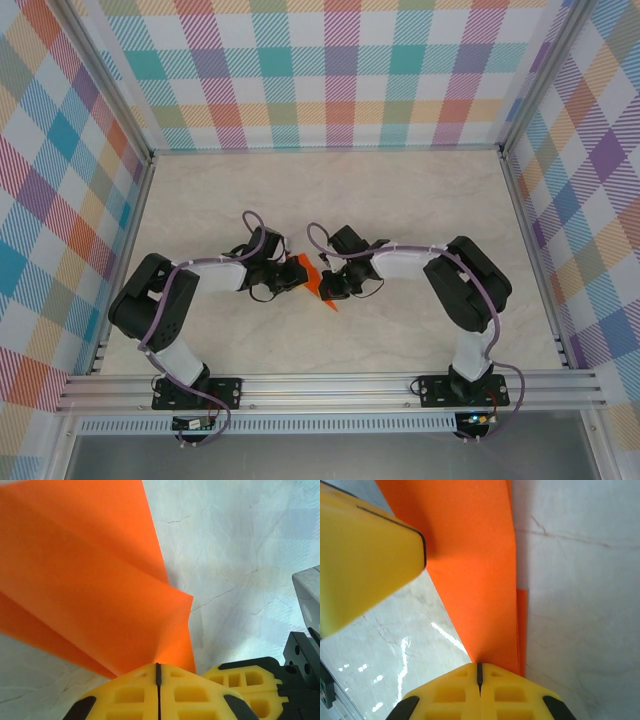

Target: Fold a paper plane with a square sheet of paper (pick it up from the middle)

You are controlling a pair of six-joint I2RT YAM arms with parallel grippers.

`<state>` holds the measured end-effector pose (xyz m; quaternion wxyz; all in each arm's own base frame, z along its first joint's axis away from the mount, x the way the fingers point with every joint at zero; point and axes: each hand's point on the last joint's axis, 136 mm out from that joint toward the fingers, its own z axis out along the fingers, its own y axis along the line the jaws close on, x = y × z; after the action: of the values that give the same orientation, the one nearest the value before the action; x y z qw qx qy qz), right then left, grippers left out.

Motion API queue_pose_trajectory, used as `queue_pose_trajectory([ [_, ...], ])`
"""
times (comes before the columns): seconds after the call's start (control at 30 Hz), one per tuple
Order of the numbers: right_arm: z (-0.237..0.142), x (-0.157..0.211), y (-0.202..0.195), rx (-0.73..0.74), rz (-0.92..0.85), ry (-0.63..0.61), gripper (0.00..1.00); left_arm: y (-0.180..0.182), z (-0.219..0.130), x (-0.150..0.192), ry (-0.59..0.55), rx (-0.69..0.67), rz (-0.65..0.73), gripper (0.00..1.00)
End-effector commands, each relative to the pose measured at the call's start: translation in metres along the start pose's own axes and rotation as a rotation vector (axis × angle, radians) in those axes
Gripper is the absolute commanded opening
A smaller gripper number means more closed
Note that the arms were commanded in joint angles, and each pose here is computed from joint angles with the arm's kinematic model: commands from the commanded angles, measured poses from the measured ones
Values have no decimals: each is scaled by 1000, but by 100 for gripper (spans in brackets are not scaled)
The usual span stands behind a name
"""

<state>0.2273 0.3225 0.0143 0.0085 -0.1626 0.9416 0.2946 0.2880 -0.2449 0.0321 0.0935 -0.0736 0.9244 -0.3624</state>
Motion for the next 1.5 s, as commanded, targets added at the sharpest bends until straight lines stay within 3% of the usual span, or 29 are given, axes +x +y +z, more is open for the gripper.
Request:
queue_pose_trajectory([
  [0.0,7,43,-32,96,60,132,0,-13,-6,-6,-22,44,78,6],
  [0.43,6,44,-33,101,64,137,0,7,-6,-10,-49,-67,91,6],
  [0.93,5,61,-44,131,39,198,0,22,-1,-16,-13,-175,197,5],
  [1.47,1,80,-56,147,65,232,0,44,3,-27,4,-215,209,5],
])
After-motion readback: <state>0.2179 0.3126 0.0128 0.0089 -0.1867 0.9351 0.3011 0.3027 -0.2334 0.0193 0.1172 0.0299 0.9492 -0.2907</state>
